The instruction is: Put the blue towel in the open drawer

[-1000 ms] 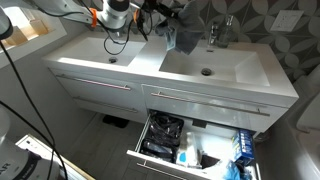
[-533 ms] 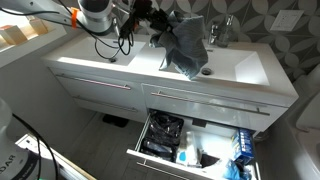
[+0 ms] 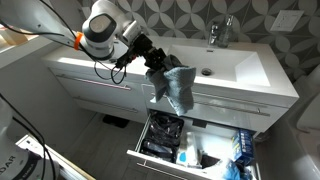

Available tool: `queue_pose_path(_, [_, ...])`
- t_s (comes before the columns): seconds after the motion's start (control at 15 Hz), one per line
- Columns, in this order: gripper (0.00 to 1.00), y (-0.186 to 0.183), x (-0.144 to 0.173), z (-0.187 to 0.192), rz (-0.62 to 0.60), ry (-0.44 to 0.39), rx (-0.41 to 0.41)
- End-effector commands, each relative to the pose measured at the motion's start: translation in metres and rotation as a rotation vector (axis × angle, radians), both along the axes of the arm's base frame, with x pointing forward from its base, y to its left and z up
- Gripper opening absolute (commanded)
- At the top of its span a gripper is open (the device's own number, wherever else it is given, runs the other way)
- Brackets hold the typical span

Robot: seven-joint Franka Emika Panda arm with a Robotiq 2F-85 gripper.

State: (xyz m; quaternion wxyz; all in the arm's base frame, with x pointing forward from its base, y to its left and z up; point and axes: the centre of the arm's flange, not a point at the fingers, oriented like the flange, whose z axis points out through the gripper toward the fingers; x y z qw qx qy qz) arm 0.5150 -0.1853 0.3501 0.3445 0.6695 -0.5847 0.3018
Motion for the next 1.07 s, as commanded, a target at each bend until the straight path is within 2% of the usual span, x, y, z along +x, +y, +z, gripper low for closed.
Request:
queue_pose_path(0.0, [0.06, -0.024, 0.005, -0.058, 0.075, 0.095, 0.068])
queue_pose_path(0.13, [0.06, -0.035, 0.001, -0.092, 0.158, 0.167, 0.12])
queue_pose_path(0.27, [0.06, -0.042, -0.002, -0.112, 0.229, 0.198, 0.177])
queue_pose_path(0.33, [0.25, -0.025, -0.002, -0.104, 0.16, 0.178, 0.099])
queue_pose_path(0.47, [0.25, -0.034, -0.005, -0.116, 0.194, 0.194, 0.128])
queue_pose_path(0.8, [0.25, -0.033, -0.002, -0.111, 0.213, 0.183, 0.149])
queue_pose_path(0.87, [0.06, -0.033, -0.002, -0.11, 0.214, 0.183, 0.15])
queue_pose_path(1.0, [0.06, -0.036, -0.018, -0.115, 0.205, 0.239, 0.124])
